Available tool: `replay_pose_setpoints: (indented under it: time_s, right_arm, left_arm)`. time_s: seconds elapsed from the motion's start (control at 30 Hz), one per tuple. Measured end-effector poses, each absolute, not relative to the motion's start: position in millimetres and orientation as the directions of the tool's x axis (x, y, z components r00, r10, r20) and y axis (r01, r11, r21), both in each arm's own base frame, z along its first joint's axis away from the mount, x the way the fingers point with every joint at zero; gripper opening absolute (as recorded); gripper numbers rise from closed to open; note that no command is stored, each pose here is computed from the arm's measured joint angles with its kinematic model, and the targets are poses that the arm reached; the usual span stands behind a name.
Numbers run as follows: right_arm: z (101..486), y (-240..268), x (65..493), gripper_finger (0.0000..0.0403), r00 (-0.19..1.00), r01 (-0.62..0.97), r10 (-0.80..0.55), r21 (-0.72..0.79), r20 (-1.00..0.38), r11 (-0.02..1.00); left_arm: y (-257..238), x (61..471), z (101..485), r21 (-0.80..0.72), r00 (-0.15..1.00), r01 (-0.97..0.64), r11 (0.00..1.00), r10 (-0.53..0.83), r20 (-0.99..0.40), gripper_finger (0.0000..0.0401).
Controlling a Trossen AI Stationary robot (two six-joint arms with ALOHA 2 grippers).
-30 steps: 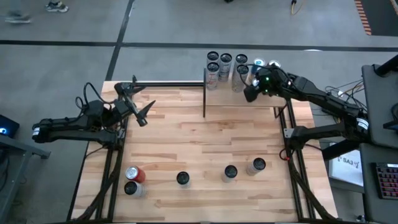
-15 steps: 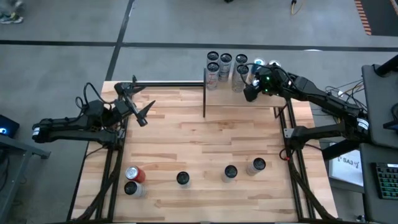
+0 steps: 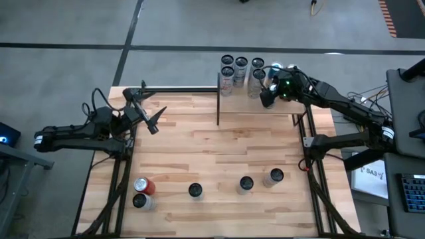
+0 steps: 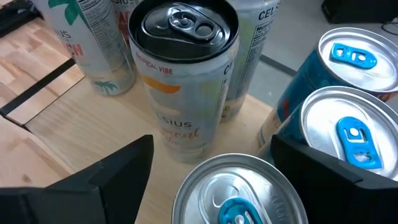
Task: Place canned beverage on shelf
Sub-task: Put the blue soda can on the shelf aligned with the other blue soda cans
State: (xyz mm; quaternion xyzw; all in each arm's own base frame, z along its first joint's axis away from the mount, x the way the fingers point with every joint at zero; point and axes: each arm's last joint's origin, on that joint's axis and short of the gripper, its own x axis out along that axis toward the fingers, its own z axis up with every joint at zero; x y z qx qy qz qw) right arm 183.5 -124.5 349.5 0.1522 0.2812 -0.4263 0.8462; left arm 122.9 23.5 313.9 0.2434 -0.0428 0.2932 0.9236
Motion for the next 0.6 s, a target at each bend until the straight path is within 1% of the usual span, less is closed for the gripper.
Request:
replay_pose_setpoints:
  time_s: [0.6]
  right_arm:
    - [350.9,-123.7,182.2,0.0313,0.482,0.81,-0.638,0.029,-0.6,0.586]
  left_arm:
    - [23.4,122.1,316.5,0.387,0.822,-0.569,0.726,0.519,0.235,0.0288]
